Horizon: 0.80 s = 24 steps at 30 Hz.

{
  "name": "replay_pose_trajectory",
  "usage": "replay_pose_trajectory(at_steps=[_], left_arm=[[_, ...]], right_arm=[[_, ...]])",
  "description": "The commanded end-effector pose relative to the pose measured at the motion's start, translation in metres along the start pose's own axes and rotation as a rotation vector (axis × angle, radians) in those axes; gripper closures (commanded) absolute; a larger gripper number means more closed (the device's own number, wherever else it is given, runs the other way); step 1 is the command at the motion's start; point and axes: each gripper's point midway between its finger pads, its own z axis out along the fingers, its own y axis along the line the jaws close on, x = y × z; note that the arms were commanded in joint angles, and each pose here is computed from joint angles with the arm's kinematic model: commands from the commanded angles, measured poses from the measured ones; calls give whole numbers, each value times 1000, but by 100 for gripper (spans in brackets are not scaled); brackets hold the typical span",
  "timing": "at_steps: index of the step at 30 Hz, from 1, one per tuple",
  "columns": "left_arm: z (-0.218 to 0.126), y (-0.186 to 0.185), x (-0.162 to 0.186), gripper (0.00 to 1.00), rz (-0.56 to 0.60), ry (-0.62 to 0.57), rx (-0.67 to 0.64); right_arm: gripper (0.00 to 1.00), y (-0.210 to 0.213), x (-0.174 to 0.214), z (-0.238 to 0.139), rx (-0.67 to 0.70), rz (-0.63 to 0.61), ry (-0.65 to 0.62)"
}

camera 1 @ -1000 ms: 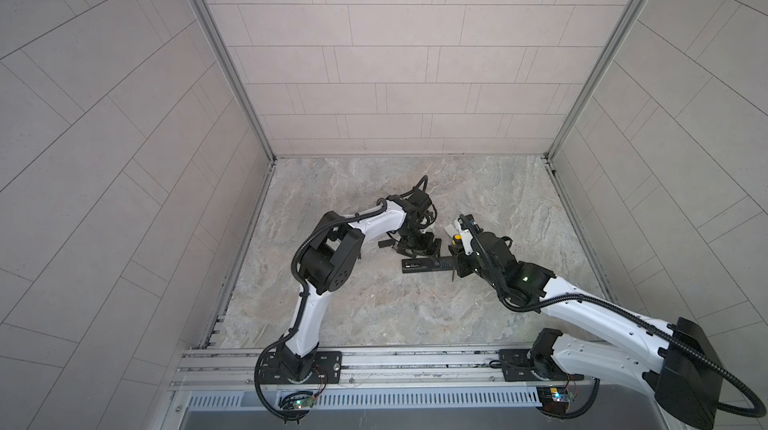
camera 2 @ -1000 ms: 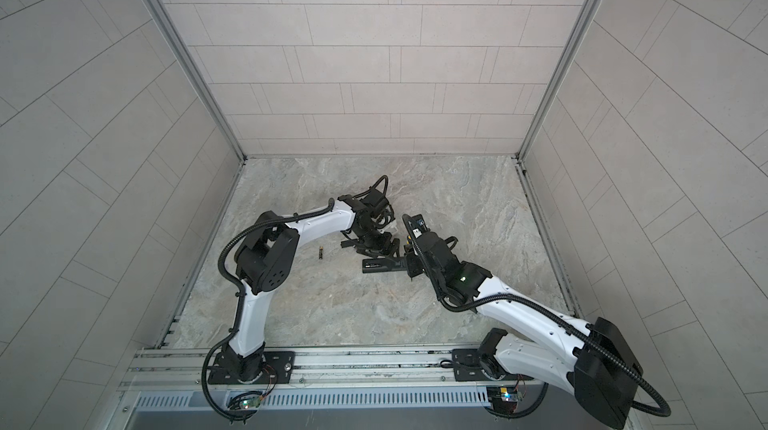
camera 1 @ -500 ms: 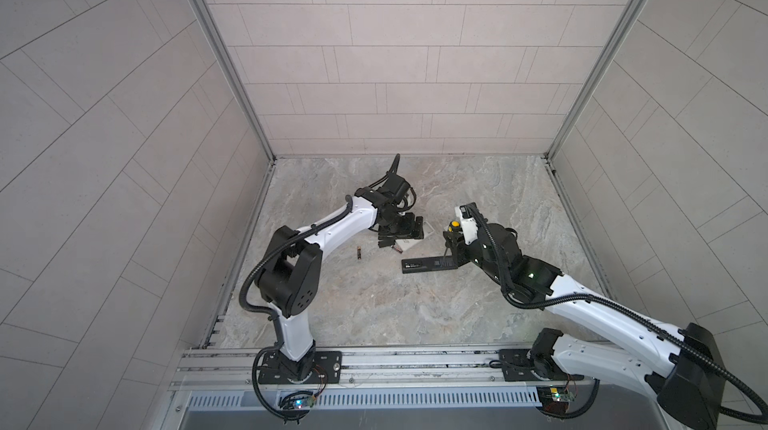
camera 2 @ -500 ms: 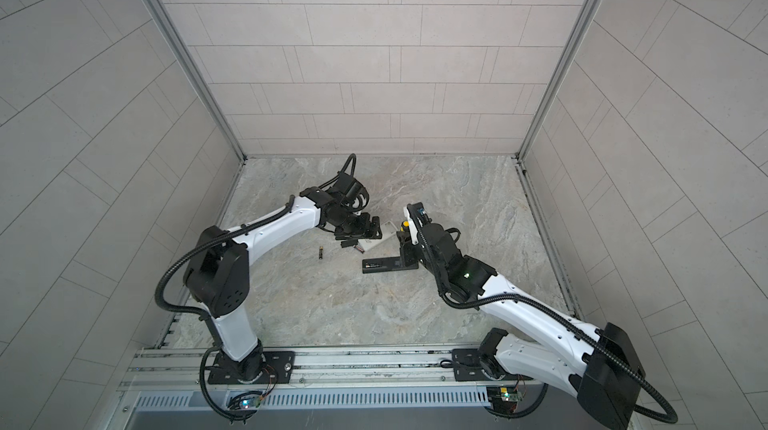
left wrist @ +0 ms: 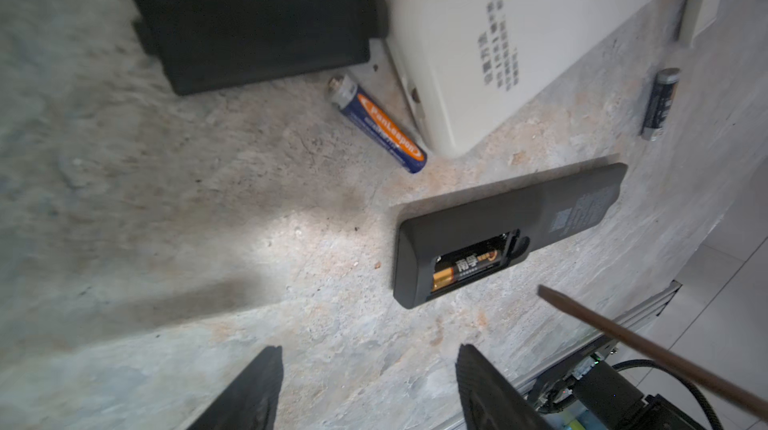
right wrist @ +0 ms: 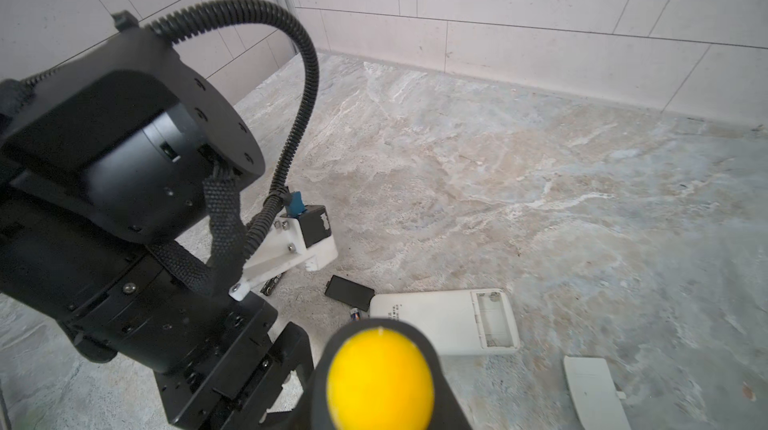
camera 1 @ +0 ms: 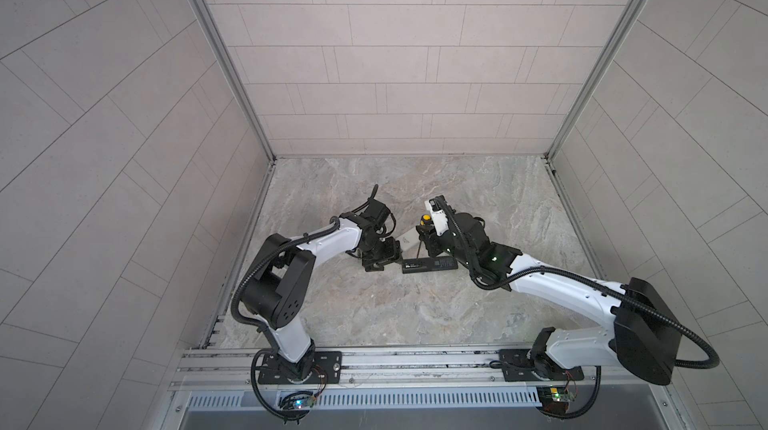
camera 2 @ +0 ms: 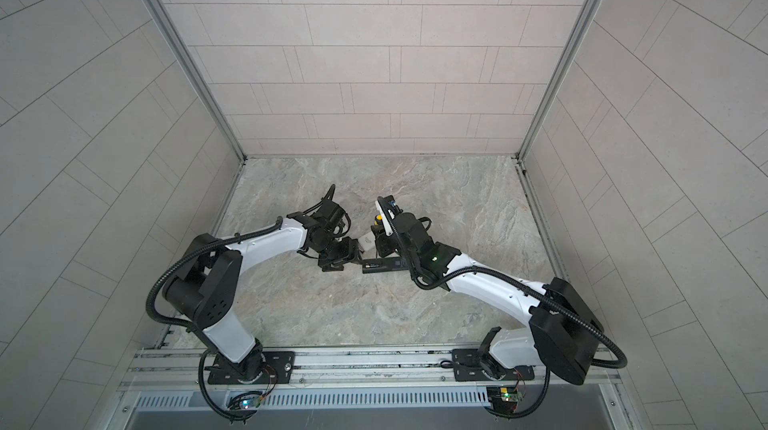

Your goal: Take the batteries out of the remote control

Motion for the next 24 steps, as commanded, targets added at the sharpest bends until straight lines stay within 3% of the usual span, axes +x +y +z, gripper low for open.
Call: replay_pose_trajectory(at_steps=[1,18,24], left_arm=[[-3,-10,-4,31,-6,-26,52],[18,-6,-4,55,-29,24,61],[25,-10,-5,55,-51,40,86]], right_arm=[[100,9,-17,4,-25,-19,-50],[100,3,-7,-2,7,-60,6],[100,0,4,-1,12,-69,41]])
